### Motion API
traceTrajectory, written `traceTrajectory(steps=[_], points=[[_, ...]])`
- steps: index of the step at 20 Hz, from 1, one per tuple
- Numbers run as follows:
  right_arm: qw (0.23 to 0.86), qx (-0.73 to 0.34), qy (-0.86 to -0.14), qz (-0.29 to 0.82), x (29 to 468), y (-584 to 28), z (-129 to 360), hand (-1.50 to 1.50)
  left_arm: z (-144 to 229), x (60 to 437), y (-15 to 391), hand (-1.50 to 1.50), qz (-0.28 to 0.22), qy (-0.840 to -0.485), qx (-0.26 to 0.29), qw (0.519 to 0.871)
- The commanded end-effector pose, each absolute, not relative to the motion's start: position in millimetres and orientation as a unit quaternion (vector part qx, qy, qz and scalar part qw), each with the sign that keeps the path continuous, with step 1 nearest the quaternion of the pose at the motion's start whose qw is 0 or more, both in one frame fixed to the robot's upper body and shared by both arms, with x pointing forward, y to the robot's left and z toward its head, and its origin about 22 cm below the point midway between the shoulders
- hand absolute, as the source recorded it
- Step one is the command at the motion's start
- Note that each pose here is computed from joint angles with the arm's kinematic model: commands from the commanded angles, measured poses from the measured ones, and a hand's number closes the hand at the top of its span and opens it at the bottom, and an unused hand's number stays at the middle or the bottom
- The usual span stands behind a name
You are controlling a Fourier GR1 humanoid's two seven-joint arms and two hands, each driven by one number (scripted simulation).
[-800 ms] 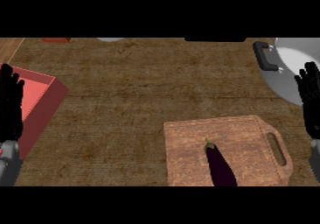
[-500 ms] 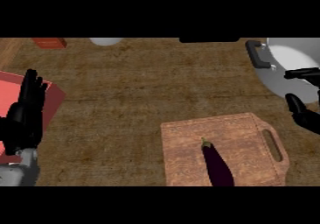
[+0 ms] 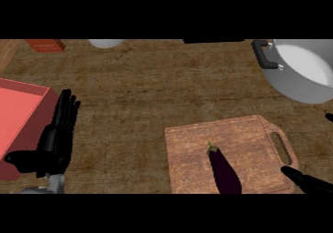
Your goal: Pick the eggplant from the cutting board and place it in the pot
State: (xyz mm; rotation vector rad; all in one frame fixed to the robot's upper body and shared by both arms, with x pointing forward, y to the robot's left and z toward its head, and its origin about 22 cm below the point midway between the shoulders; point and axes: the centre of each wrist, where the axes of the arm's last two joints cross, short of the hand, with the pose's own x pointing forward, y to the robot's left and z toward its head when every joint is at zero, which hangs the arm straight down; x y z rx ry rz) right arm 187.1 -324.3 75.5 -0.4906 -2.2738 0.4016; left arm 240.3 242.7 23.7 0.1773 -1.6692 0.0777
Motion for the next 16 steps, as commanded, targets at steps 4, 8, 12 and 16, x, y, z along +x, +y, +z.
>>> traceTrajectory(steps=[4,8,12,16], points=[[0.366,-0.204,-0.876,0.239,115,-302,85,-1.5,5,244,244,0.0,0.025,-0.747,0.061,0.661],[0.418,-0.256,-0.804,0.337,98,-296,104,-1.5,12,234,224,0.0,0.023,-0.752,0.061,0.655],[0.491,-0.273,-0.697,0.445,86,-303,95,-1.5,17,242,236,0.0,0.027,-0.753,0.06,0.655],[0.521,-0.308,-0.646,0.466,80,-273,104,-1.5,1,238,225,0.0,0.016,-0.754,0.045,0.655]])
